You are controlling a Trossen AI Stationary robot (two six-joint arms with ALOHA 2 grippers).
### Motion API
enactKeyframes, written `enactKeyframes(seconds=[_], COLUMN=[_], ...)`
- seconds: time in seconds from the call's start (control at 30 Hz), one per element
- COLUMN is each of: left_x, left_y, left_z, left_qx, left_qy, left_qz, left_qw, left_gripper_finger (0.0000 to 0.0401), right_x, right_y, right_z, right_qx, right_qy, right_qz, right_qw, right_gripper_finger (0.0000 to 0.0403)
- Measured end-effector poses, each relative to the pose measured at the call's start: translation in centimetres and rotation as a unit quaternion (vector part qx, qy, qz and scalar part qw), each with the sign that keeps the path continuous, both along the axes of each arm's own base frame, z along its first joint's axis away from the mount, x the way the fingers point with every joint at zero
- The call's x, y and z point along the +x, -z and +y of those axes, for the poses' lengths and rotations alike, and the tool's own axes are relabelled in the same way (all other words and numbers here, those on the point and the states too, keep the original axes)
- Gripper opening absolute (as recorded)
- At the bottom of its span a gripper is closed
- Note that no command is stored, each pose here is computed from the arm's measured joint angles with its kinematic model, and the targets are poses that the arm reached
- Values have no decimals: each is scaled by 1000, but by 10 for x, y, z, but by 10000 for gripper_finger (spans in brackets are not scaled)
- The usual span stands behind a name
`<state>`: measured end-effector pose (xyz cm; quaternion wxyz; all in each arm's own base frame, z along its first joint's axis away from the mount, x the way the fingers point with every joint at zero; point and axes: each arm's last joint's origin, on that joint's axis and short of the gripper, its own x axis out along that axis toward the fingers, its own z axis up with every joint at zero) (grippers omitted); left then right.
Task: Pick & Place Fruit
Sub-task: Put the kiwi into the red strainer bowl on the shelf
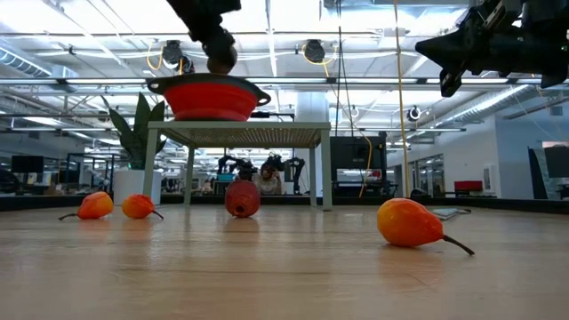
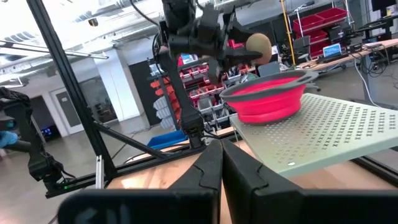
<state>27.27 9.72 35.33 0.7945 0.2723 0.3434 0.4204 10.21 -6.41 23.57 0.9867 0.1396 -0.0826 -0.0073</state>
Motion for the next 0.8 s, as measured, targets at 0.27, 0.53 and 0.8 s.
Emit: enactKeyframes(seconds=[0.27,0.53,0.8], left_x=[-15,-25,-37], left_y=[-38,-36,-27], left_z=[6,11,22], left_qx=[-117,-213,-324], left_qy=[2,-21,-86], left_qz=[-87,-118,-173], left_qw=[989,970,926], left_gripper_finger=[175,175,175], right_x=[0,0,0], right_y=[0,0,0], right_z=[0,0,0], right_qx=[0,0,12], right_qy=[0,1,0], right_qz=[0,0,-1], right_qw=[1000,1000,1000], right_gripper_finger=[0,0,0])
